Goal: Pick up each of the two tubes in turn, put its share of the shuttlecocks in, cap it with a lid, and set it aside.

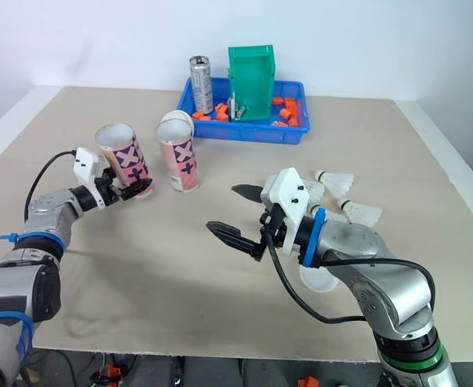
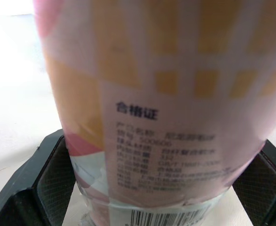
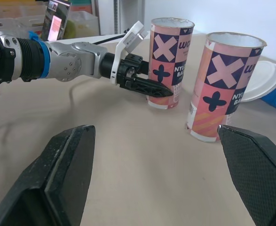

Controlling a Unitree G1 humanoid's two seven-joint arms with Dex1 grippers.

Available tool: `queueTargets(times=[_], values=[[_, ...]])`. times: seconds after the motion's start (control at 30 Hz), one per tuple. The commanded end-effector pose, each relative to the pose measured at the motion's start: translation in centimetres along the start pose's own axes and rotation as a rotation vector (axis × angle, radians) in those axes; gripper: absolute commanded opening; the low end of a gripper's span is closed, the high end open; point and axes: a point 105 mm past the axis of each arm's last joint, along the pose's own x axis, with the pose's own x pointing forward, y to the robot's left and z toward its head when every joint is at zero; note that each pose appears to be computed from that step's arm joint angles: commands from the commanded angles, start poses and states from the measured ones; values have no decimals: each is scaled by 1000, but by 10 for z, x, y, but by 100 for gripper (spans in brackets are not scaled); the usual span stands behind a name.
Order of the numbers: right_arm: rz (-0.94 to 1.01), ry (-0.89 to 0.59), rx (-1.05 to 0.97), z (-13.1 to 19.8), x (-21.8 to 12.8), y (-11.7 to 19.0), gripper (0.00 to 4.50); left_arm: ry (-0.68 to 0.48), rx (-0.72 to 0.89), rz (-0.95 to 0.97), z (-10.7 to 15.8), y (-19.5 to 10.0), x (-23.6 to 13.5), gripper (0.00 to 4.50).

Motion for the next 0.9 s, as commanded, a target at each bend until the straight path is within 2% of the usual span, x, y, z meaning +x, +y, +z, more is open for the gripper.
queueTargets(times=[0.03,0.07,0.13,0.2,0.43,0.67,0.83,0.9], values=[[-12,-36,-42,13,-5,2,446,-45,33,8,17,3,3,450],[-13,-36,-41,13,-5,2,450,-47,31,11,18,4,3,411],[-14,-35,-40,13,-5,2,450,-52,27,17,18,4,4,369],[-14,-34,-39,13,-6,2,450,-46,40,22,17,4,3,295],[-11,-36,-42,14,-5,1,450,-48,52,12,16,4,0,295],[-5,-38,-43,14,-6,1,450,-61,77,-6,26,10,-11,295],[-1,-35,-40,13,-6,2,450,0,110,-124,25,2,-19,295],[-11,-14,-37,11,-11,1,450,81,181,-240,28,-3,-32,295]])
